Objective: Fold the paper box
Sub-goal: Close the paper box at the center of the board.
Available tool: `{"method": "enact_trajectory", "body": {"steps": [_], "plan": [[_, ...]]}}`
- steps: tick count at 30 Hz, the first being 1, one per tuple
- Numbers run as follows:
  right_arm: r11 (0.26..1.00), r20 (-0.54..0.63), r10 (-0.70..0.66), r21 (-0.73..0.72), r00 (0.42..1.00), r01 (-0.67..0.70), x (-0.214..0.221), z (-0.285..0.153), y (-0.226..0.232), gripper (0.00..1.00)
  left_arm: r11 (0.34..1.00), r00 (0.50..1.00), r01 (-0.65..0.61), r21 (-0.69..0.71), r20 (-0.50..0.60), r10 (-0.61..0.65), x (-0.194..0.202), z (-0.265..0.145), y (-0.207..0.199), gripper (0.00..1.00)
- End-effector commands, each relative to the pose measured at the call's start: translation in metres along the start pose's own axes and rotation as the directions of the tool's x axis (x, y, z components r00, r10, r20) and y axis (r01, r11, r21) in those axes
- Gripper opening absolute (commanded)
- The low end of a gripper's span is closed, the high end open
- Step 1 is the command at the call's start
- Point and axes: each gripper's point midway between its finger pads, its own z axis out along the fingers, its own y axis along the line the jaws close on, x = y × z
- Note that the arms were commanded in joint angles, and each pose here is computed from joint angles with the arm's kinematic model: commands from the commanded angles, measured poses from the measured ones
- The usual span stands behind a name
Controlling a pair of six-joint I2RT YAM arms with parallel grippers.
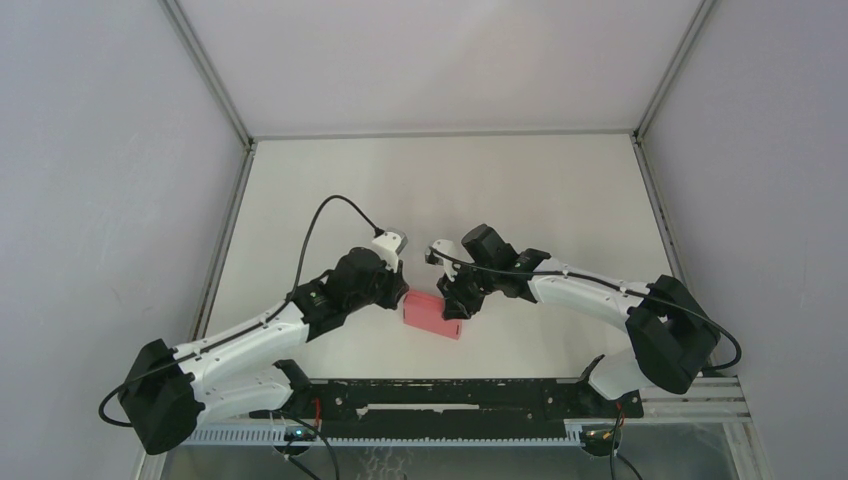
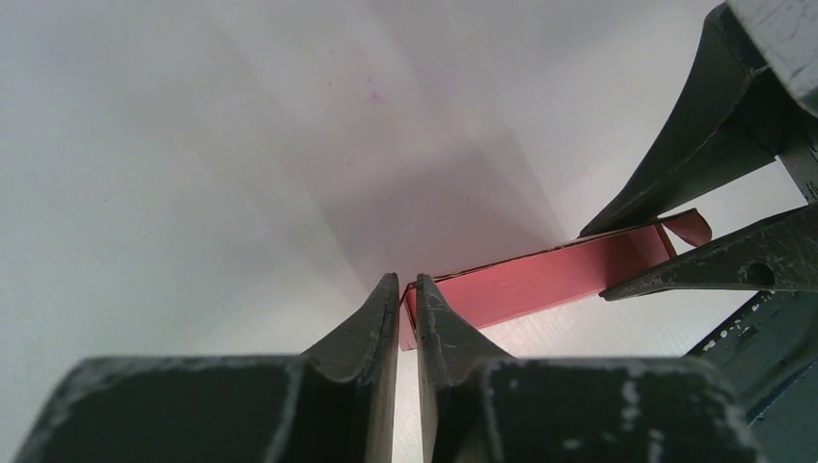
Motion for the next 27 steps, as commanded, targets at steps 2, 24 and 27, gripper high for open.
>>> {"method": "enact_trajectory", "body": {"steps": [2, 24, 27], "plan": [[0.999, 0.04, -0.033, -0.016, 0.999, 0.033, -0.014, 0.0, 0.003, 0.13, 1.0, 0.999, -0.005, 0.019, 0.051, 0.004, -0.019, -0.003, -0.007, 0.15], [0.999, 0.04, -0.03, -0.014, 0.999, 0.03, -0.014, 0.0, 0.002, 0.14, 0.999, 0.999, 0.032, 0.005, 0.043, -0.033, -0.008, -0.007, -0.003, 0.18], [0.999, 0.039, -0.03, -0.013, 0.999, 0.03, -0.014, -0.001, 0.002, 0.13, 0.999, 0.999, 0.035, -0.001, 0.035, -0.035, -0.004, -0.006, -0.002, 0.19]]}}
